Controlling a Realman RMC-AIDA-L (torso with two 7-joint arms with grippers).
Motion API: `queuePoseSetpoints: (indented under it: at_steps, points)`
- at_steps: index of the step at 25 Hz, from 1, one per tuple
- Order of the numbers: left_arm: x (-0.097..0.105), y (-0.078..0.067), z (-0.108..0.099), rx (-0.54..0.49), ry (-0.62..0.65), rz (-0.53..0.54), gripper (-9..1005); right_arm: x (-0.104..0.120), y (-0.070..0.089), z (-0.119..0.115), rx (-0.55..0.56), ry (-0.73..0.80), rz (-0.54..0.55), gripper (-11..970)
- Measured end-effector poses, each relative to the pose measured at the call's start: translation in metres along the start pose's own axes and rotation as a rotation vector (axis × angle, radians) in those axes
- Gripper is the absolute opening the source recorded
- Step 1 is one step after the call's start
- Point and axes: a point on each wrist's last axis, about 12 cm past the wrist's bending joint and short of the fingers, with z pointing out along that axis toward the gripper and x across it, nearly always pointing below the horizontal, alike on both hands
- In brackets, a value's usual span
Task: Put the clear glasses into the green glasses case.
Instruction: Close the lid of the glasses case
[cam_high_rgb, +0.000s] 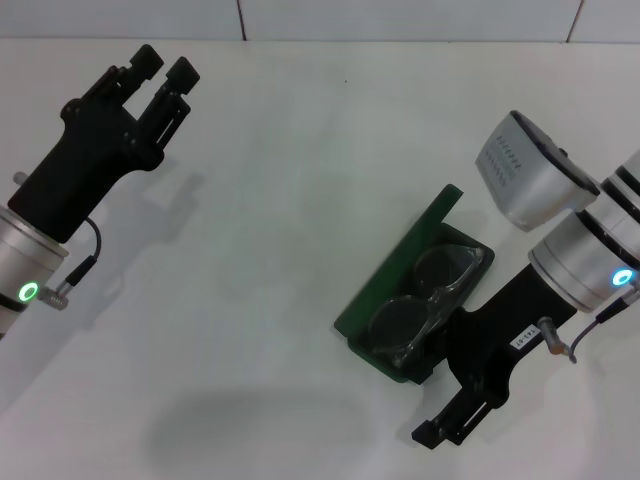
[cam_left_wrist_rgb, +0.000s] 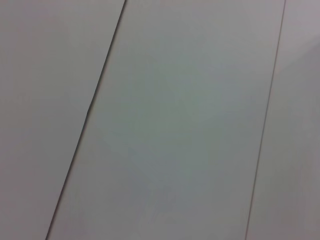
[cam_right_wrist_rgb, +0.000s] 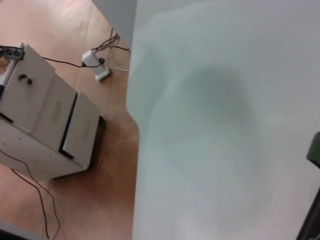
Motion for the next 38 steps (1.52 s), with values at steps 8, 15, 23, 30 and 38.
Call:
queuePoseSetpoints:
  at_steps: [8,15,23,30,38]
  points:
    - [0.0,0.001,-0.002,0.0,0.007,0.003,515,-0.001,-0.002,0.01,0.022,0.034,0.002,842]
    - [0.0,0.001,-0.002,0.001,0.009,0.018,514,-0.005,-0.006,0.01,0.067,0.023,-0.001,842]
    - [0.0,0.001,-0.001,0.003,0.009,0.02,515,-0.012,-0.015,0.008,0.145,-0.003,-0.014,841]
    - [0.0,0.003,-0.004,-0.011,0.012,0.024,515,-0.018,-0.011,0.0,0.167,-0.067,-0.064,841]
    - [0.0,0.004,-0.006,-0.018,0.014,0.026,514,-0.004,0.017,-0.037,0.066,-0.222,-0.142,841]
